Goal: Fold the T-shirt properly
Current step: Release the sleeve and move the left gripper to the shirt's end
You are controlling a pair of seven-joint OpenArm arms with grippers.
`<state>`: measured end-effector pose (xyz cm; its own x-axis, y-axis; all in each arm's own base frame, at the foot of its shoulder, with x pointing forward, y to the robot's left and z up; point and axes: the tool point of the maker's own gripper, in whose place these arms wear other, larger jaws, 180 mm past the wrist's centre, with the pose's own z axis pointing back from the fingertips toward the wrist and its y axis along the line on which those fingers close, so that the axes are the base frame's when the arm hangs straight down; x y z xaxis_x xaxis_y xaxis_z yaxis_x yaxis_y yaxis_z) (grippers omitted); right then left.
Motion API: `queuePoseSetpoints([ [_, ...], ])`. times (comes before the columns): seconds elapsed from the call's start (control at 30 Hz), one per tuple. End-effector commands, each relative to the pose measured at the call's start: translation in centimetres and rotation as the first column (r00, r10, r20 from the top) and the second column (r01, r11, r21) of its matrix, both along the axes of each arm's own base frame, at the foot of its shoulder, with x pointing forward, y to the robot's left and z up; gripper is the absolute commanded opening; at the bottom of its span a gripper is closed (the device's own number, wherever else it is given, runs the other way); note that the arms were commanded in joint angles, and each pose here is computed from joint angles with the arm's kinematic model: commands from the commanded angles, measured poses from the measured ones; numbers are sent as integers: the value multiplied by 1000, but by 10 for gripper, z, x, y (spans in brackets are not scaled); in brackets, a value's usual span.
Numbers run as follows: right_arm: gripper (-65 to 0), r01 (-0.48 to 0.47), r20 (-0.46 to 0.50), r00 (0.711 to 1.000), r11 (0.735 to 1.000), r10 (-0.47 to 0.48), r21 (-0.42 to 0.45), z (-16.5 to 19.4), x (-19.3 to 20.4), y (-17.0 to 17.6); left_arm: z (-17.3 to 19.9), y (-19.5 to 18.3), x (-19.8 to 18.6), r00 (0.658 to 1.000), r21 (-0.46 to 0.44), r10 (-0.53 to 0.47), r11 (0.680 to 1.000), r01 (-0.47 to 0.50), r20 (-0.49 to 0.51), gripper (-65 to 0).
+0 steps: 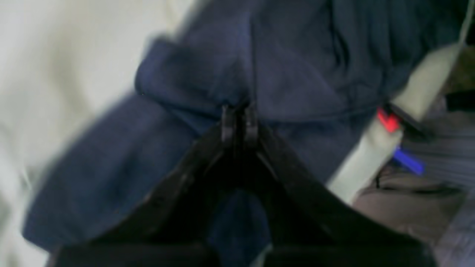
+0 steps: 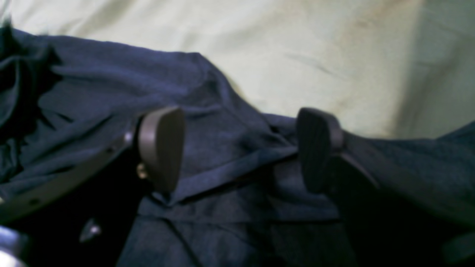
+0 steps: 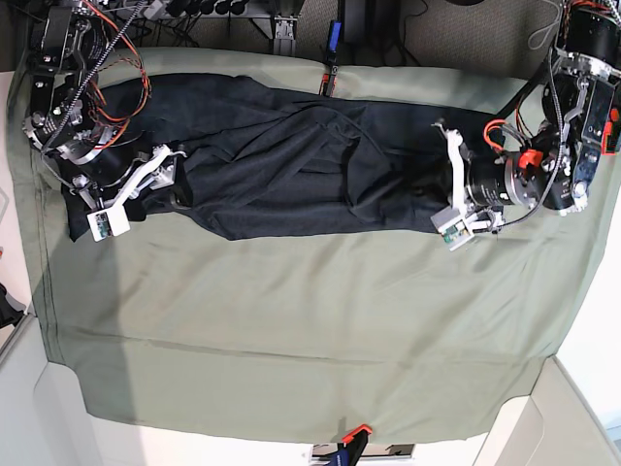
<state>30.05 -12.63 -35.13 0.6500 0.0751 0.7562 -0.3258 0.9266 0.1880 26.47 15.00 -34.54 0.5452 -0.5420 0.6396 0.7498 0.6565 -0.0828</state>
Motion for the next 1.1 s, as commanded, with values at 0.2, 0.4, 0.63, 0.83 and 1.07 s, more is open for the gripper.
queuePoseSetpoints([
  [0.2,-197,2,54,999,1000,-3,17,14,9,0,25,52,13,983,0,162,987,-162,90,-650],
  [0.4,-197,2,53,999,1000,-3,19,14,9,1,7,73,-10,973,13,228,973,-229,22,-321],
  [0.63,-197,4,38,999,1000,-5,22,8,8,0,9,93,-14,945,-31,321,947,-320,57,-300],
  [0.83,-197,4,31,1000,1000,-4,23,7,6,0,55,134,3,815,-259,557,820,-510,158,-300],
  [1.07,-197,4,32,999,1000,-5,24,7,6,0,2,149,-9,757,-302,652,716,-629,-30,-215],
])
